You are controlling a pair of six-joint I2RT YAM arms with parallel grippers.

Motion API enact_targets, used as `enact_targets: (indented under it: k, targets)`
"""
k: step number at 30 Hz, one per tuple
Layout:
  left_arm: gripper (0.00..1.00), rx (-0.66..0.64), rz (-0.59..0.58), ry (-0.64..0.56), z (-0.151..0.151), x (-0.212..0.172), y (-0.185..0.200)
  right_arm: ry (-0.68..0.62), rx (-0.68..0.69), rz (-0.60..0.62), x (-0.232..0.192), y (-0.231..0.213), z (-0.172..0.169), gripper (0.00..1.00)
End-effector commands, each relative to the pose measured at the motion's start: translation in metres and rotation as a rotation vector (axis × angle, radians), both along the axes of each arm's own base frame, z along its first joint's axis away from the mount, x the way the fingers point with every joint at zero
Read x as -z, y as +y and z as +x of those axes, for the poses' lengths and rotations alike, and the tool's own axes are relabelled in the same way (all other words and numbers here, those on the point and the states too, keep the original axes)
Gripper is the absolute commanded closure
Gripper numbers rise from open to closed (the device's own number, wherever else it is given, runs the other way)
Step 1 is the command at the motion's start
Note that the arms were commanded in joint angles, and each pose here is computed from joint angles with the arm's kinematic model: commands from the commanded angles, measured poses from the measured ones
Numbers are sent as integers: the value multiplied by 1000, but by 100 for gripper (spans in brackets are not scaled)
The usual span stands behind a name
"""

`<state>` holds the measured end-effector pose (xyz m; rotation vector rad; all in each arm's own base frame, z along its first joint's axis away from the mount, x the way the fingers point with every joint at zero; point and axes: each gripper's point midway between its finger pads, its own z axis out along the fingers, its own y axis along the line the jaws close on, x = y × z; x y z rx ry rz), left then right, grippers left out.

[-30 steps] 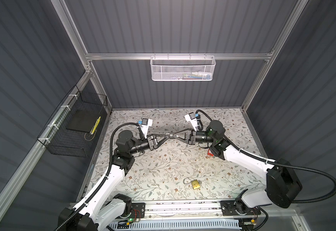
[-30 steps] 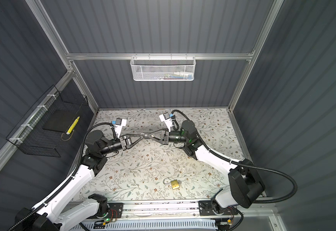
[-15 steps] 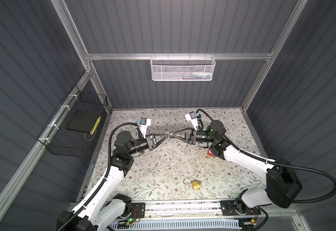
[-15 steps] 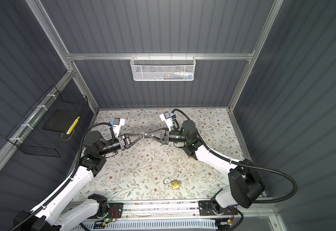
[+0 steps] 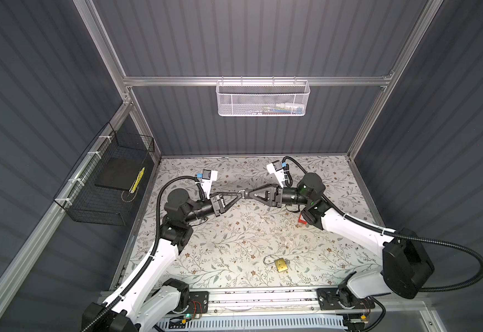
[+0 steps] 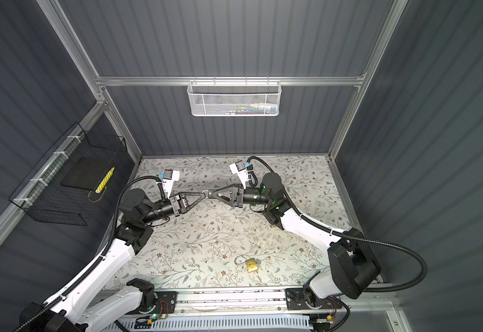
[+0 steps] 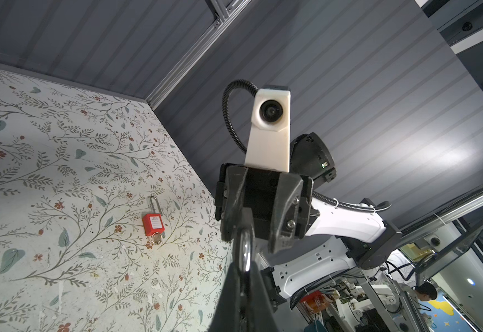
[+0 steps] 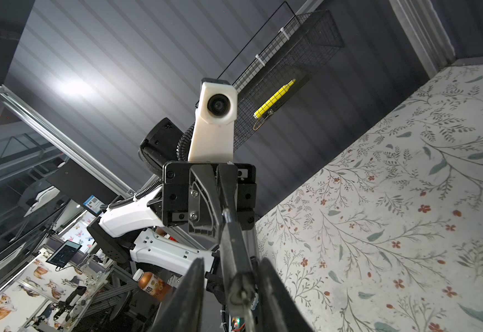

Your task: Lock with the key

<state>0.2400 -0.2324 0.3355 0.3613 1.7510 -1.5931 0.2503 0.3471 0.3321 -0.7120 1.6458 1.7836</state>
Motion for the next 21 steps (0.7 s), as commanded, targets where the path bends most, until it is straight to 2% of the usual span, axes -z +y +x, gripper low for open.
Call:
enact_targets:
  k: [1,7,10,21]
  targets:
    - [100,4,-9,-38,-6,-6,0,-12,1,18,-1,-4,1,60]
    - [100,1,-10,-39,-6,-6,1,-6,10,27,1,-9,5,58]
    - [100,-1,-12,-42,-6,-7,2,4,12,30,3,-12,6,61]
    - [100,-14,-14,-36,-4,-5,4,26,-16,62,3,-15,4,90]
